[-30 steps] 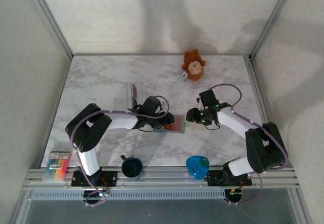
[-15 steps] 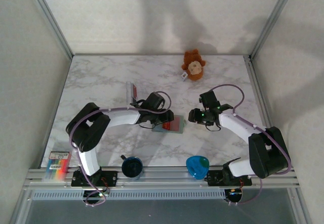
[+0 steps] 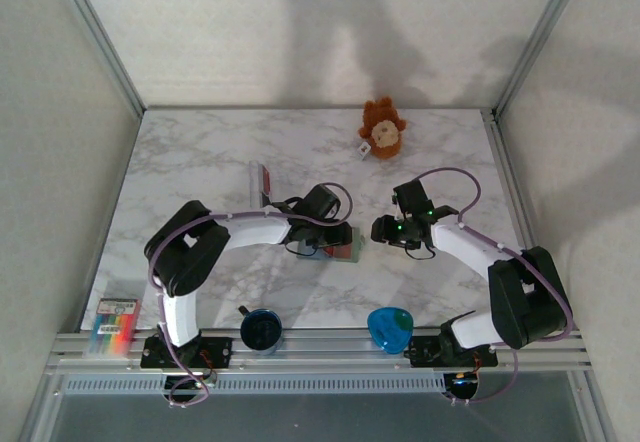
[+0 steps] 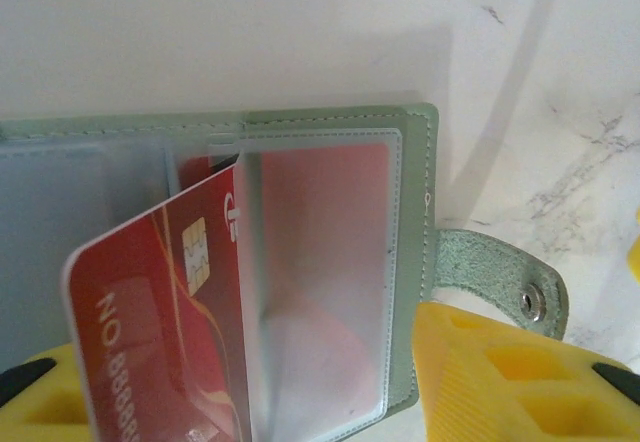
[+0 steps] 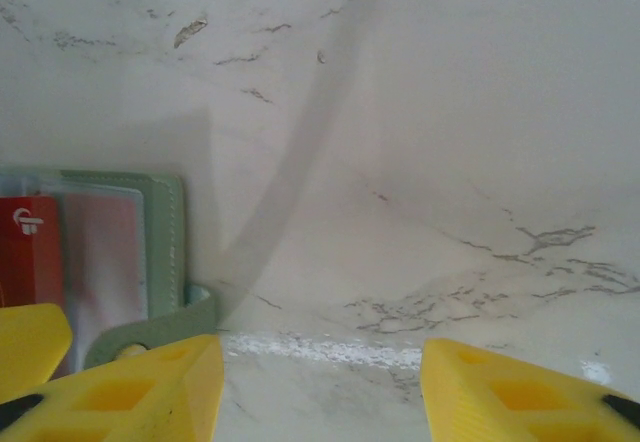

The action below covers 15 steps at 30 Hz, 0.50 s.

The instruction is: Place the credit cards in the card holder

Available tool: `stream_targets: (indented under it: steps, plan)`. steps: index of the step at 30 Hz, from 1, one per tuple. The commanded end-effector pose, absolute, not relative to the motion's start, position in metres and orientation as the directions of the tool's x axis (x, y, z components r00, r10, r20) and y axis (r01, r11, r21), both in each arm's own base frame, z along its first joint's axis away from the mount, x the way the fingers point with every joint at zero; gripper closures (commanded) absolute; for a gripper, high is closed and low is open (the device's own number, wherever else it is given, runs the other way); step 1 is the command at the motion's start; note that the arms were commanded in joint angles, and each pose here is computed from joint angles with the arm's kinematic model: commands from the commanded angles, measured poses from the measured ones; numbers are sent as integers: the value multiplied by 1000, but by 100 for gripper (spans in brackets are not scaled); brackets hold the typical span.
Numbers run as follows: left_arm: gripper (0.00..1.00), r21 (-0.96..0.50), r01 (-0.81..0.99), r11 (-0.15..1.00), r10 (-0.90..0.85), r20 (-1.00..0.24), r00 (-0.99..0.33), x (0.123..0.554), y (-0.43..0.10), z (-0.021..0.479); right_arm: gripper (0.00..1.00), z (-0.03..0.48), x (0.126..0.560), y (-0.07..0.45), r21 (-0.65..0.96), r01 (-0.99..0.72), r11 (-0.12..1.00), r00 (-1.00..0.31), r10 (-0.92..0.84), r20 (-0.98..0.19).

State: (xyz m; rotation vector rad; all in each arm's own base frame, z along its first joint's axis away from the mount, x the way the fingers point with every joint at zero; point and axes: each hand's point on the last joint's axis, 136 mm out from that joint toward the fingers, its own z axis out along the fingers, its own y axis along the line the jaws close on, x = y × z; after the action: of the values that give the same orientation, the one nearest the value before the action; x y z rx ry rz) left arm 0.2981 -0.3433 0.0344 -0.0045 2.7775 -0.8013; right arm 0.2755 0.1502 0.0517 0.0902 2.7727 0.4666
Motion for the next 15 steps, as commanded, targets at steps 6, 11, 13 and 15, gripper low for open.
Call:
stream_targets:
  steps: [6,11,13,15]
  plan:
    - [48,-390,43,920,-80,-293,-953,304,-304,32,45,57,273,144,301,18,953,-940,119,-321]
    - [48,-362,36,931,-83,-306,-948,308,-300,35,45,55,270,147,314,14,949,-944,116,-310]
    - [48,-356,33,934,-88,-317,-944,310,-297,38,45,54,269,147,312,9,950,-946,110,-306]
    - [48,-340,30,940,-88,-326,-941,313,-295,39,45,55,269,147,314,6,949,-945,108,-308]
